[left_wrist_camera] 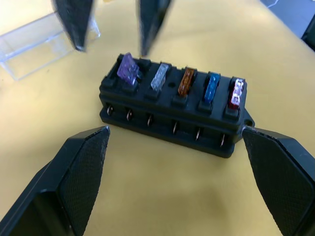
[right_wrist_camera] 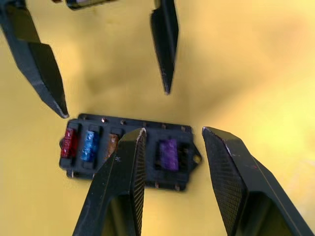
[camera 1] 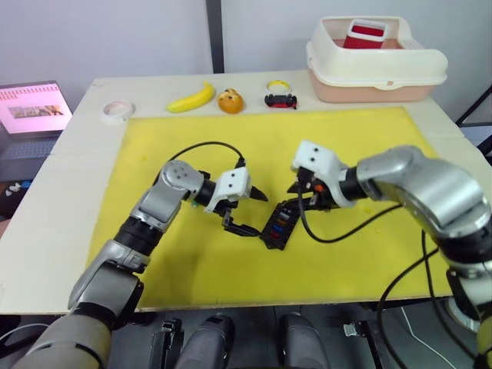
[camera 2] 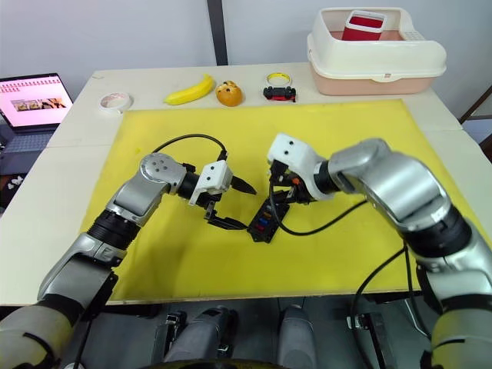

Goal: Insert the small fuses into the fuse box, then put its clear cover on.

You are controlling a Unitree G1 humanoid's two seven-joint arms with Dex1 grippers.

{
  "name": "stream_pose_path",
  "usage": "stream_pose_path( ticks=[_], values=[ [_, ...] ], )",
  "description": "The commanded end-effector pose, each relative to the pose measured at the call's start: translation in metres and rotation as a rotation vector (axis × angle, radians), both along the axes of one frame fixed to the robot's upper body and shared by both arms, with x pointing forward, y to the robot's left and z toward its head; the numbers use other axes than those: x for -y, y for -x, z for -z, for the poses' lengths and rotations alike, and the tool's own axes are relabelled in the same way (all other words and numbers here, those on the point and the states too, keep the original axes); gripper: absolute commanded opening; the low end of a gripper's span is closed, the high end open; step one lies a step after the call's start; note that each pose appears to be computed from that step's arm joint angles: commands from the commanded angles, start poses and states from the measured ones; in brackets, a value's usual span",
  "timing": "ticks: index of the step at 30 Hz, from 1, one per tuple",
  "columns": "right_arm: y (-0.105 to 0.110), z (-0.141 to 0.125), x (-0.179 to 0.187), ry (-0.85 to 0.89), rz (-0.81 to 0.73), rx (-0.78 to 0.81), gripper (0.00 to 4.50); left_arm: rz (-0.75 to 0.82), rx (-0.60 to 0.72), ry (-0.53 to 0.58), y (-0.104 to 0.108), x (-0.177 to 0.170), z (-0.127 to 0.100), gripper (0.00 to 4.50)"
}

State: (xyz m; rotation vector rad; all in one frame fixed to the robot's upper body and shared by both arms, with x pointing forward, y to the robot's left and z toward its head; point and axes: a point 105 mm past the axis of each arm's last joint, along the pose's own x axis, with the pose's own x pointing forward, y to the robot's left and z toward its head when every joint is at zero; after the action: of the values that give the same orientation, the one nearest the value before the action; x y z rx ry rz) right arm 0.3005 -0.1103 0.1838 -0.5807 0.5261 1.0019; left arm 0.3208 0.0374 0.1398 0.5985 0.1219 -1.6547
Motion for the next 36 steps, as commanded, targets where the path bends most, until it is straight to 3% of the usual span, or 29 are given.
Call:
stream_pose_path(
  ticks=[1, 13, 15, 36],
  values=[
    [0.006, -0.017, 0.006, -0.074, -0.001, 0.040, 1.93, 0.010, 0.037, 0.019, 0.000, 0.000, -0.009, 4.50],
    [0.008, -0.005, 0.012, -0.182, 0.063, -0.033, 1.93, 0.017, 0.039, 0.012, 0.000, 0.001, -0.008, 4.50],
    [0.006, -0.001, 0.012, -0.184, 0.084, -0.039, 1.40, 0.017, 0.039, 0.012, 0.000, 0.001, -0.008, 4.50],
    [-0.002, 0.010, 0.017, -0.196, 0.134, -0.097, 1.40, 0.015, 0.038, 0.017, 0.002, 0.002, -0.009, 4.50]
  ],
)
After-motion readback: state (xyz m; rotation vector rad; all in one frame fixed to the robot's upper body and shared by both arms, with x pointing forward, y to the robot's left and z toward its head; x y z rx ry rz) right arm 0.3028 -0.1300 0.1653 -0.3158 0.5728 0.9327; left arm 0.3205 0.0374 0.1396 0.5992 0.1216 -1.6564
